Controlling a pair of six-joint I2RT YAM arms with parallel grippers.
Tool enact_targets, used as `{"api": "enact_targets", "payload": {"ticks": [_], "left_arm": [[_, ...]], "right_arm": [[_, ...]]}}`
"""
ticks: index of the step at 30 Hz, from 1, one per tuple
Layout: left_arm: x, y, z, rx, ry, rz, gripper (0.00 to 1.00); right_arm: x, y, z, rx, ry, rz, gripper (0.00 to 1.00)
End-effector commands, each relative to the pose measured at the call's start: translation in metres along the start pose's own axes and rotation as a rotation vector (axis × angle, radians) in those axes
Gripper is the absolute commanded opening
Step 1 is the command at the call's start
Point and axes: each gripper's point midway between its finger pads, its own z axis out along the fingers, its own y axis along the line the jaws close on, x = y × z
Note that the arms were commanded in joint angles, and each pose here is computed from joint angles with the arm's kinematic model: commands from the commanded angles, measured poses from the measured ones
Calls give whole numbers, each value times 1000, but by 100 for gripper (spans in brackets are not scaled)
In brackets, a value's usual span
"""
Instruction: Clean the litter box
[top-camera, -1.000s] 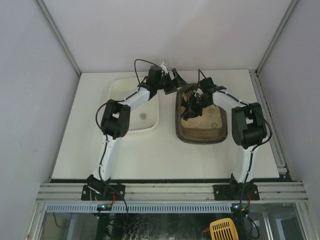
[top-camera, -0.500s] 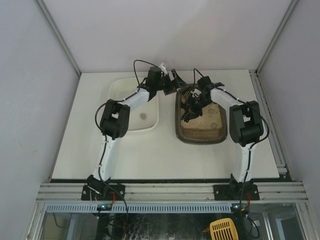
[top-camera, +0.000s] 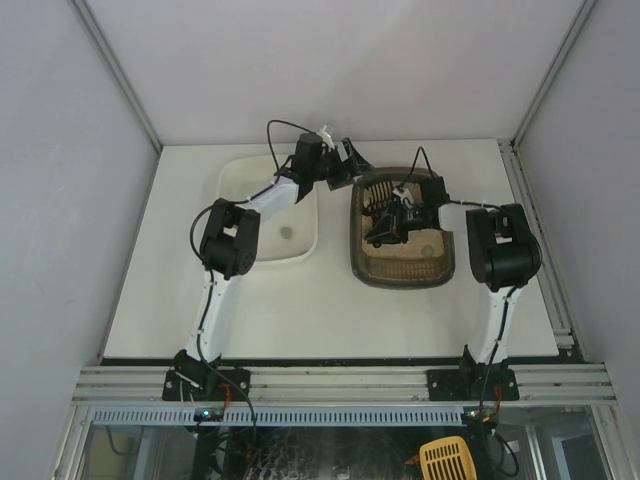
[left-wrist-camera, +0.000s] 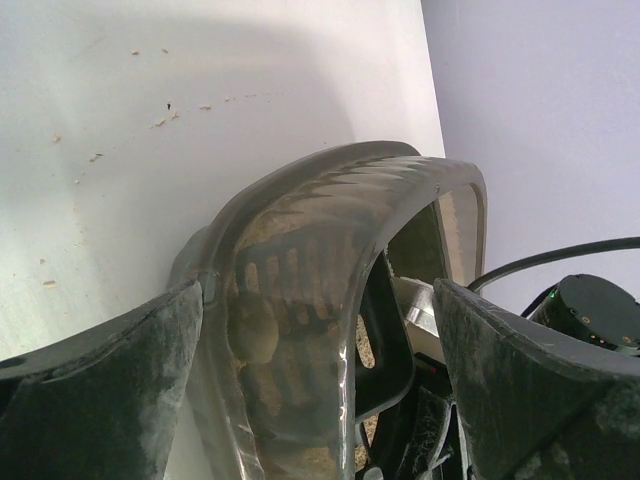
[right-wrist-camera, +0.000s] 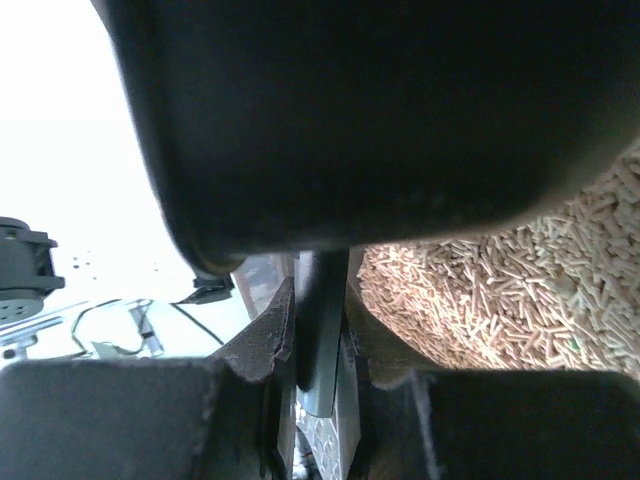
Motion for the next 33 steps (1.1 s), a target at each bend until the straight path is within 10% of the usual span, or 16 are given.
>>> {"api": "enact_targets", "payload": {"ticks": [1, 33], "left_arm": [[22, -50, -12, 102, 85, -23, 100], [-4, -57, -78, -116, 13, 164, 100]], "right_arm": [[-11, 41, 2, -230, -2, -131, 0], [71, 33, -71, -116, -220, -130, 0]]}}
